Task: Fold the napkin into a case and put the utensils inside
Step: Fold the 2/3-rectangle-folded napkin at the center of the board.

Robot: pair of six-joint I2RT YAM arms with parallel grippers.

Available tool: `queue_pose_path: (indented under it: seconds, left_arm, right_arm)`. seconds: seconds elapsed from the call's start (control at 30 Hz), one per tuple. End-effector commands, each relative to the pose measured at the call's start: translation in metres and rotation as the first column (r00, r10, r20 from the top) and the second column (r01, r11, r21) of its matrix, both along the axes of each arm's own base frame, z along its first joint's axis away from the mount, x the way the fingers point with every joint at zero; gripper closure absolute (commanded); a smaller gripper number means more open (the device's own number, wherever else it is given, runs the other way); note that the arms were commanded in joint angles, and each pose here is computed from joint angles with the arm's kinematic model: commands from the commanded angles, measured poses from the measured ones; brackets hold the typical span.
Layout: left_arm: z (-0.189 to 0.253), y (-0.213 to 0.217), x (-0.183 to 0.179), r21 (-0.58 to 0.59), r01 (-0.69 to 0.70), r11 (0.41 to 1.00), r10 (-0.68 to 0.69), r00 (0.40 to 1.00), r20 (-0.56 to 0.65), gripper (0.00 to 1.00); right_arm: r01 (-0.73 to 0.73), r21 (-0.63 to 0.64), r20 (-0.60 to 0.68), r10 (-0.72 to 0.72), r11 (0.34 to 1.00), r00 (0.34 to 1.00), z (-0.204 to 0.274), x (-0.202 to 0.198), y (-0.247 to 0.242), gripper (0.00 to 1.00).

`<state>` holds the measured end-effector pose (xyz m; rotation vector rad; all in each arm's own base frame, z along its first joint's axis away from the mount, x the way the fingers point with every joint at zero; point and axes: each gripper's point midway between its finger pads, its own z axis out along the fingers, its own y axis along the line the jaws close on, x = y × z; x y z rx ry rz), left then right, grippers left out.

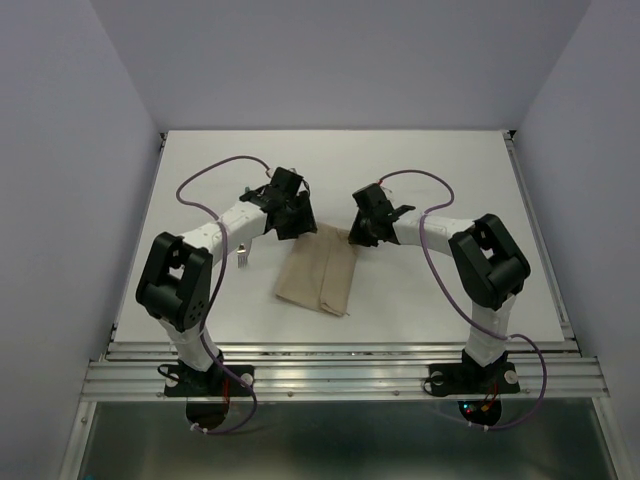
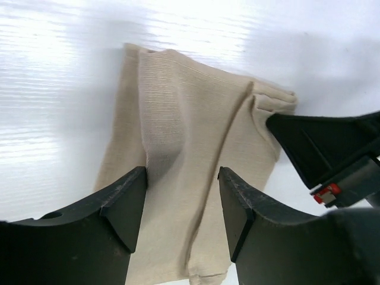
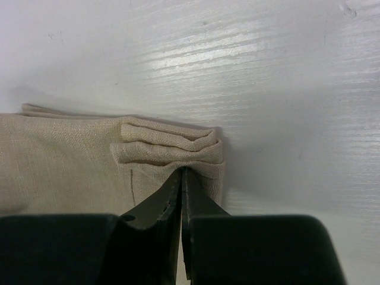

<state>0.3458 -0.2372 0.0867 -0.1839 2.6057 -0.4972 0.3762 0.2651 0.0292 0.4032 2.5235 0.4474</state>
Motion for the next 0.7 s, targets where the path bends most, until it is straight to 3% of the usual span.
queue_pose_path:
  seconds: [0.0, 0.23, 0.67]
  left_arm:
    - [0.007, 0.022, 0.004, 0.023, -0.064, 0.998, 0.063, 0.997, 0.035, 0.38]
    - [-0.022, 0.036, 0.007, 0.059, -0.077, 0.995, 0.078, 0.997, -0.004, 0.39]
    - [-0.081, 0.043, 0.004, 0.113, -0.068, 0.991, 0.079, 0.993, -0.093, 0.51]
  right_arm:
    - [-0.028, -0.05, -0.049, 0.025, 0.998, 0.998, -0.022, -0.011, -0.005, 0.92]
    - [-0.035, -0.048, -0.046, 0.033, 0.998, 0.998, -0.021, -0.01, -0.003, 0.92]
    - [-0.046, -0.05, -0.054, 0.044, 0.998, 0.998, -0.024, -0.011, -0.003, 0.92]
